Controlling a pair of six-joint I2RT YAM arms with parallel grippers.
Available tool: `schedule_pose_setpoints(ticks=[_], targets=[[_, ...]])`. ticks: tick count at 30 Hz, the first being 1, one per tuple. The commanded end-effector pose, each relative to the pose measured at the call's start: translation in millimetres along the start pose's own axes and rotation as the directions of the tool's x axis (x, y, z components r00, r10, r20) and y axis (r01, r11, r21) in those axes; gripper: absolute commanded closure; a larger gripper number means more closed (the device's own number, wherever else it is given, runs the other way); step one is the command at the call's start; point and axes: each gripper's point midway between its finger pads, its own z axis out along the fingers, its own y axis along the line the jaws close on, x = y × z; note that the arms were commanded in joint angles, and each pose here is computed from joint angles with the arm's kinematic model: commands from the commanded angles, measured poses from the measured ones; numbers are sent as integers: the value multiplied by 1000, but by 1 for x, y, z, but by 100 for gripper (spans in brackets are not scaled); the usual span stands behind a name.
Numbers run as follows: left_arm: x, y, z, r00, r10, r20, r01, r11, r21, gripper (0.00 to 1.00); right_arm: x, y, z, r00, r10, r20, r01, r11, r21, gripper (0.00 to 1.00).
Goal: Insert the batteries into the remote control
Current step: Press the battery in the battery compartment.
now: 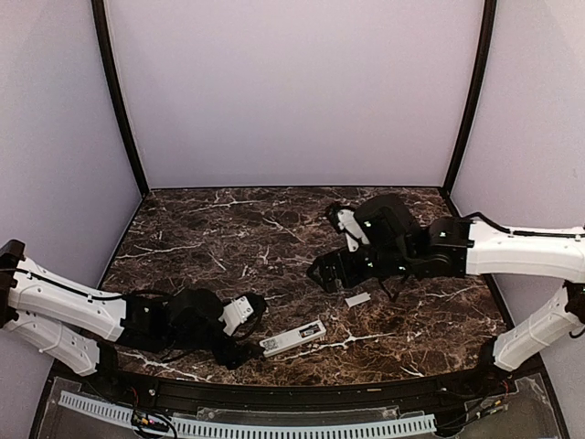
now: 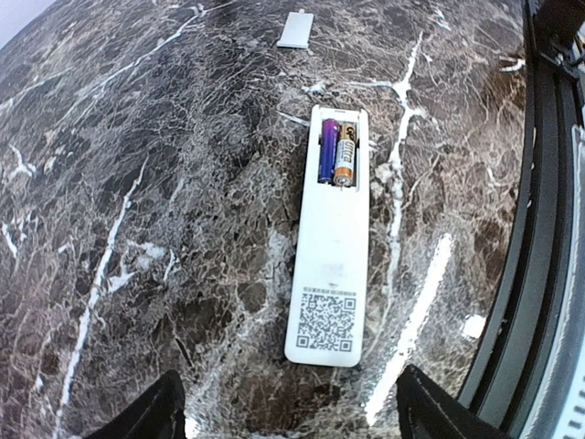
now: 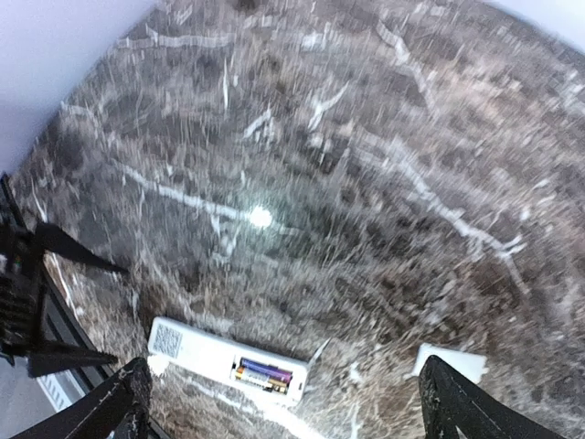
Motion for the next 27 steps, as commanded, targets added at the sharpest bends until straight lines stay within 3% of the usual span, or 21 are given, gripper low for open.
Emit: schedule_pose_setpoints(ticks=[1, 4, 9, 15, 18, 27], targets=[[14, -5, 10, 996, 84, -20, -83, 996, 24, 17, -49, -21, -43, 932, 24, 362, -28, 1000, 6, 1], [17, -8, 18, 993, 114, -32, -113, 993, 36, 17, -57, -13, -55, 917, 108, 384, -55, 988, -147, 13], [23, -14, 30, 987, 145, -67, -141, 988, 64, 21, -6, -2, -11, 992, 122, 34, -115, 981, -157, 43], [32, -16, 41, 984, 144, -106, -137, 988, 71, 29, 32, 33, 20, 977, 155, -150, -185, 957, -222, 72], [33, -17, 44, 983, 151, -102, -144, 987, 76, 36, 46, 41, 31, 963, 175, -203, -218, 951, -217, 79], [36, -16, 49, 984, 142, -106, -135, 988, 70, 55, 81, 51, 58, 925, 180, -334, -239, 960, -145, 85]])
